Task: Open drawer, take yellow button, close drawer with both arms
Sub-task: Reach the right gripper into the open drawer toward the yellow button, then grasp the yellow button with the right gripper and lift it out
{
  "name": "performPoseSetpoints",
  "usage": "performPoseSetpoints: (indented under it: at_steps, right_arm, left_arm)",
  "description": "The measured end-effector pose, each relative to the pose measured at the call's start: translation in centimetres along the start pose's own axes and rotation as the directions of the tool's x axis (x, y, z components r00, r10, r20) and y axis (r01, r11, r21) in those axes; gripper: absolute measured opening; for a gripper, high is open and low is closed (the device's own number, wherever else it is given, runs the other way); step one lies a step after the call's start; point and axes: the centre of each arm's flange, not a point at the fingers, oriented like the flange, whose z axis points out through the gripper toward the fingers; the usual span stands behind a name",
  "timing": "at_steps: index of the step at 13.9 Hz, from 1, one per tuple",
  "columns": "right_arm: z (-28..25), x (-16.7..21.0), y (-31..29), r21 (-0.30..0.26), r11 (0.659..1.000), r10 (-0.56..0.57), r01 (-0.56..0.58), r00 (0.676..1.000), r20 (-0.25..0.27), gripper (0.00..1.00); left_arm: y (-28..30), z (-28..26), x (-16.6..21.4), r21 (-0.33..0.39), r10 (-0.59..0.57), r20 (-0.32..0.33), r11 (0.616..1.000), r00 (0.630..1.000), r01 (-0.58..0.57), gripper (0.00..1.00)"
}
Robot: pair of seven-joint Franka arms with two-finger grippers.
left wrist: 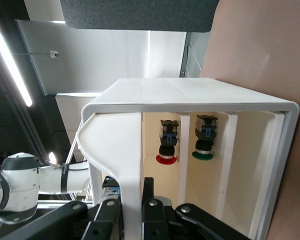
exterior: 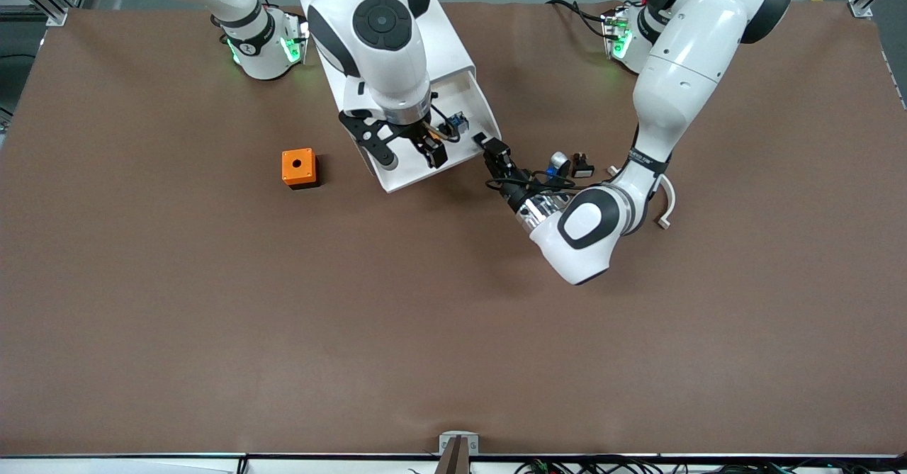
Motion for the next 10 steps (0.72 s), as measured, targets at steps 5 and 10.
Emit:
performPoseSetpoints:
  at_steps: [5,10]
  right_arm:
    - [0.8,-3.2,0.0,0.0,0.999,0.039,-0.039,0.999,-0.002,1.0]
    - [2.3,-4.1,-0.7,0.015,0.997,0.075,-0.075,0.997,0.001,1.0]
  left_arm:
    - [0.0,-1.1,0.0,-0.016,0.015,0.029,1.0,0.999,-0.014,0.23]
    - [-0.8,-2.5,-0.5,-0.066,0.341,0.042,0.939,0.939,-0.338,0.76]
